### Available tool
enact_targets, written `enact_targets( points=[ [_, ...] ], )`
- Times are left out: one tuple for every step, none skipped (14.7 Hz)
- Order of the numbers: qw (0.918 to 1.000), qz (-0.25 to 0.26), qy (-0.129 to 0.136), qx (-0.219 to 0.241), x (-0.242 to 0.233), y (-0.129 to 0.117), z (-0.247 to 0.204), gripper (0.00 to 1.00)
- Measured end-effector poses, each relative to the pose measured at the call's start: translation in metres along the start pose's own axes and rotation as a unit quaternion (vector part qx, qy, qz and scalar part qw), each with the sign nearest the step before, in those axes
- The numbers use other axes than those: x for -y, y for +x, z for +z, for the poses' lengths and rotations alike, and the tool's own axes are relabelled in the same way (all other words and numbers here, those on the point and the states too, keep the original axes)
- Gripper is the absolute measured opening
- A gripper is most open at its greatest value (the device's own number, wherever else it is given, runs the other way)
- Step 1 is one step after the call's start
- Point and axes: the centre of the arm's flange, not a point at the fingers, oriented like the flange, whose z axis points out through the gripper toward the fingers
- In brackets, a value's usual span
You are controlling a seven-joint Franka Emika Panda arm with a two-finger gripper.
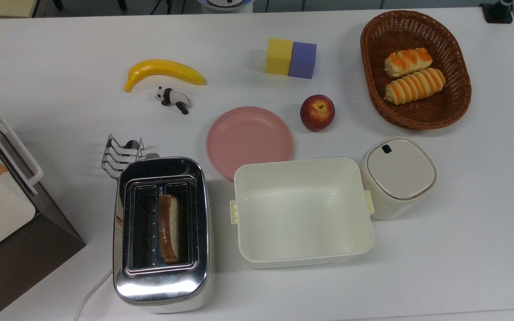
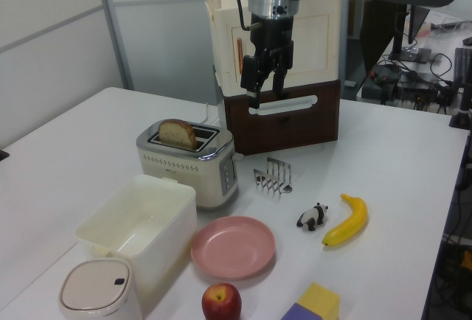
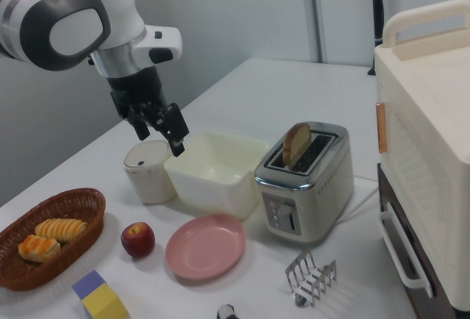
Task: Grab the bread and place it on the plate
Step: 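Move the gripper down over the bread slice in the toaster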
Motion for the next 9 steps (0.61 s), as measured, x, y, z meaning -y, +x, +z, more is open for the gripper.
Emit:
enact_targets(
  points=[
    [1.0000, 0.000, 0.000, 0.002, 0.000, 0.001, 0.002, 1.00],
    [1.0000, -0.006, -0.001, 0.003, -0.004, 0.002, 0.004, 1.00],
    [1.0000, -0.008, -0.002, 0.005, -0.014, 0.005, 0.010, 1.00],
    [1.0000, -0.005, -0.004, 0.005, -0.026, 0.010, 0.018, 1.00],
    [1.0000, 0.001, -0.006, 0.001, -0.034, 0.018, 0.028, 1.00],
    [0.9999, 0.004, -0.008, -0.008, -0.039, 0.027, 0.037, 1.00],
    [0.9998, 0.005, -0.009, -0.018, -0.040, 0.035, 0.045, 1.00],
    [0.9996, 0.005, -0.010, -0.027, -0.040, 0.043, 0.053, 1.00],
    [0.9993, 0.005, -0.012, -0.036, -0.040, 0.051, 0.061, 1.00]
  ],
)
